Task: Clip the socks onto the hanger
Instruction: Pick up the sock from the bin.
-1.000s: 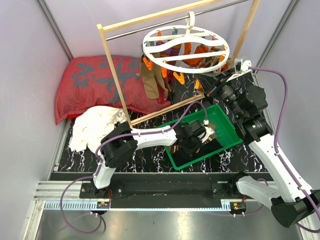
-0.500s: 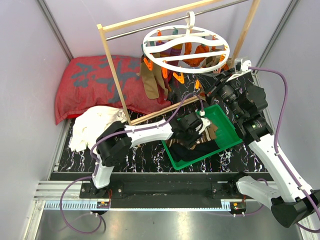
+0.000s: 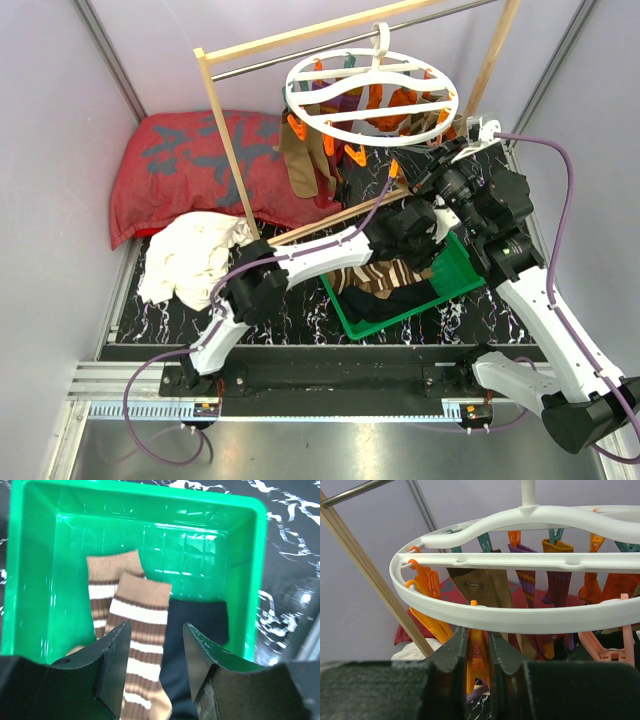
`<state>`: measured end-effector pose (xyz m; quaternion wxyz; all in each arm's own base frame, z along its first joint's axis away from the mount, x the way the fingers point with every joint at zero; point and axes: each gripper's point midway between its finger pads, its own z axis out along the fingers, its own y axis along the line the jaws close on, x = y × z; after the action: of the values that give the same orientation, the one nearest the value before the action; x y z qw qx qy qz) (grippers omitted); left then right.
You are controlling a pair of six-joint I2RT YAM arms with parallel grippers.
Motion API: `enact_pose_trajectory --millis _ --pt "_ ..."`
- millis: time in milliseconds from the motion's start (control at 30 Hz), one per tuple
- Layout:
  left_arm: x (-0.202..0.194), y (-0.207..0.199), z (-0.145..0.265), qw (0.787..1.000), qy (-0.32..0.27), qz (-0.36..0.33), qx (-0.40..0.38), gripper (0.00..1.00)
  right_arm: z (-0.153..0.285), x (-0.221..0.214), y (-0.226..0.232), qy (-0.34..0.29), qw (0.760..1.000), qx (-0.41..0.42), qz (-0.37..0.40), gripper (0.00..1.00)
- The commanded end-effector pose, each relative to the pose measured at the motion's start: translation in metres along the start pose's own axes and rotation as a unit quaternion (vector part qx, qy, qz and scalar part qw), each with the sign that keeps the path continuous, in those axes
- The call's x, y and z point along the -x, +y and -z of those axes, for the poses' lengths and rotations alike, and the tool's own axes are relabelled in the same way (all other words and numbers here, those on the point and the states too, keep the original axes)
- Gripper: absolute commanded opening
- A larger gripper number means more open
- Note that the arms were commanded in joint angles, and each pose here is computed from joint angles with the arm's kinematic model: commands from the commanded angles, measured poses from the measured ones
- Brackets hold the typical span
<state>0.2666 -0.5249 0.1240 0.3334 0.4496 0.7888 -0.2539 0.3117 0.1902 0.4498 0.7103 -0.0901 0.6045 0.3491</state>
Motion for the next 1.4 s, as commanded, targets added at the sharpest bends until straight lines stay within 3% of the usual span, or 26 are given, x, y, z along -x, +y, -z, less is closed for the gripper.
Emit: enact_pose_trajectory --millis 0,167,400,500,533,633,733,867,1067,1367 --pt "0.01 0.0 -0.022 0.999 -0.02 -0.029 -0.005 0.49 -0.003 0.003 -0.001 -0.003 1.0 -0.007 0.003 0.18" --pt "0.001 0.011 -0.046 0.999 -0.025 -0.033 0.012 0.49 -0.003 0.0 -0.003 0.0 1.0 -0.01 0.001 0.19" --pt "-0.051 0.013 -0.079 0.999 0.035 -0.024 0.004 0.45 -0.004 -0.001 -0.004 0.0 1.0 -0.01 0.003 0.19" --pt "-0.063 0.015 -0.082 0.998 0.049 -0.027 0.007 0.29 -0.003 -0.002 -0.003 0.001 1.0 -0.01 0.001 0.19" --pt "-0.063 0.015 -0.08 0.998 0.048 -0.028 0.007 0.18 -0.003 -0.002 -0.004 0.001 1.0 -0.011 0.002 0.19" --pt "-0.048 0.011 -0.065 0.999 0.029 -0.03 0.001 0.04 -0.003 -0.001 -0.004 -0.001 1.0 -0.012 0.002 0.19" --pt "-0.024 0.005 -0.039 0.999 -0.015 -0.032 -0.007 0.04 -0.002 0.002 -0.003 -0.003 1.0 -0.011 0.004 0.19" --pt "0.014 -0.003 0.01 0.996 -0.08 -0.032 -0.015 0.12 -0.002 0.004 -0.003 -0.004 1.0 -0.011 0.007 0.19" --pt "0.024 -0.002 0.044 0.994 -0.107 -0.029 -0.012 0.17 -0.001 0.005 -0.003 -0.005 1.0 -0.012 0.007 0.19" --pt "-0.013 -0.003 0.004 0.998 -0.052 -0.001 -0.031 0.21 0.0 0.002 -0.005 -0.002 1.0 -0.017 0.005 0.19"
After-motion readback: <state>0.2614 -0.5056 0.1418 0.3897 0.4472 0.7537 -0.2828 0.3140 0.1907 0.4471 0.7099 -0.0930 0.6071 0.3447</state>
